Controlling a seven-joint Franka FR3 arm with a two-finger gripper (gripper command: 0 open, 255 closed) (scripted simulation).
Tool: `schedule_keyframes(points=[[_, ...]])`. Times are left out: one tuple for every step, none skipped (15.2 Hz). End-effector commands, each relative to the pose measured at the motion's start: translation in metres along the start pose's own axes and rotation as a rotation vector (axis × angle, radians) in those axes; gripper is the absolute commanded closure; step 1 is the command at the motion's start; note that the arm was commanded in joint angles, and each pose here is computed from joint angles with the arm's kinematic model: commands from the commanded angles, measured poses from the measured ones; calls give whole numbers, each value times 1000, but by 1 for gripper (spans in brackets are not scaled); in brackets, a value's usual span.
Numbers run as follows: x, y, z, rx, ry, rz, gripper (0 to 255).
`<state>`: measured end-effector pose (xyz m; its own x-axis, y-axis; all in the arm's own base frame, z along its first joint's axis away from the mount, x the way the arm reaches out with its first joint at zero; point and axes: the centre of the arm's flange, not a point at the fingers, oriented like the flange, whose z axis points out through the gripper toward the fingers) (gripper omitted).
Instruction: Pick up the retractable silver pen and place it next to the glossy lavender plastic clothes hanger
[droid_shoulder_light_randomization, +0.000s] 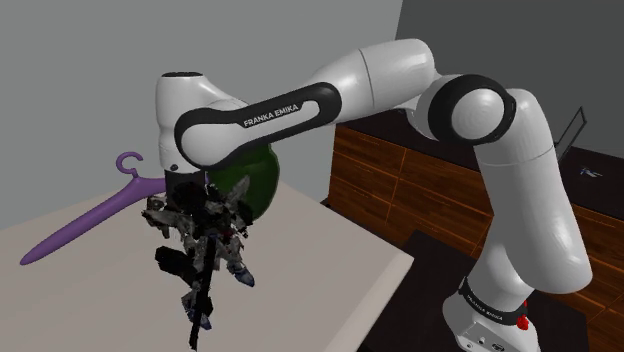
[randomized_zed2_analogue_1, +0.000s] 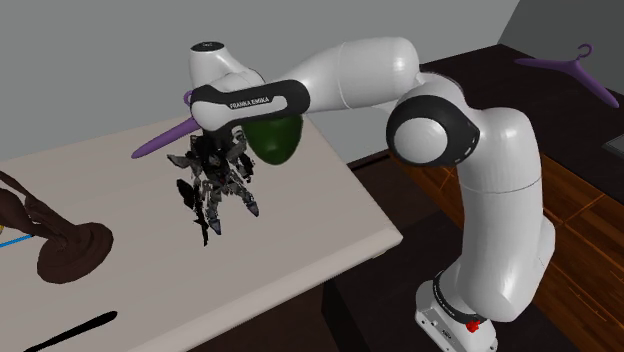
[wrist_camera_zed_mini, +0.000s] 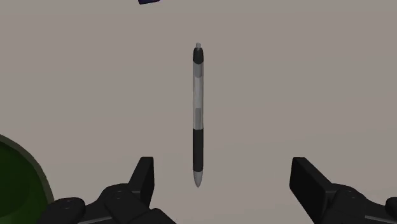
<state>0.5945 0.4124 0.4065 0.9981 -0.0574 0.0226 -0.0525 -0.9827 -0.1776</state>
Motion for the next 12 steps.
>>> schedule_keyframes(points=[[-12, 27, 41, -99, -27, -44, 0], [-12, 25, 28, -99, -27, -44, 0], [-12, 24, 15, -99, -27, -44, 0], [-11, 23, 4, -99, -27, -44, 0], [-11, 23, 4, -99, -27, -44, 0], [-11, 23, 4, -99, -27, -44, 0], [-11, 23, 4, -99, -27, -44, 0], [-11, 23, 4, -99, -28, -44, 0], [-11, 23, 4, -99, -28, -44, 0], [-11, 23, 4, -99, -27, -44, 0], [-11, 23, 4, -99, -27, -44, 0], [-11, 23, 4, -99, -27, -44, 0]])
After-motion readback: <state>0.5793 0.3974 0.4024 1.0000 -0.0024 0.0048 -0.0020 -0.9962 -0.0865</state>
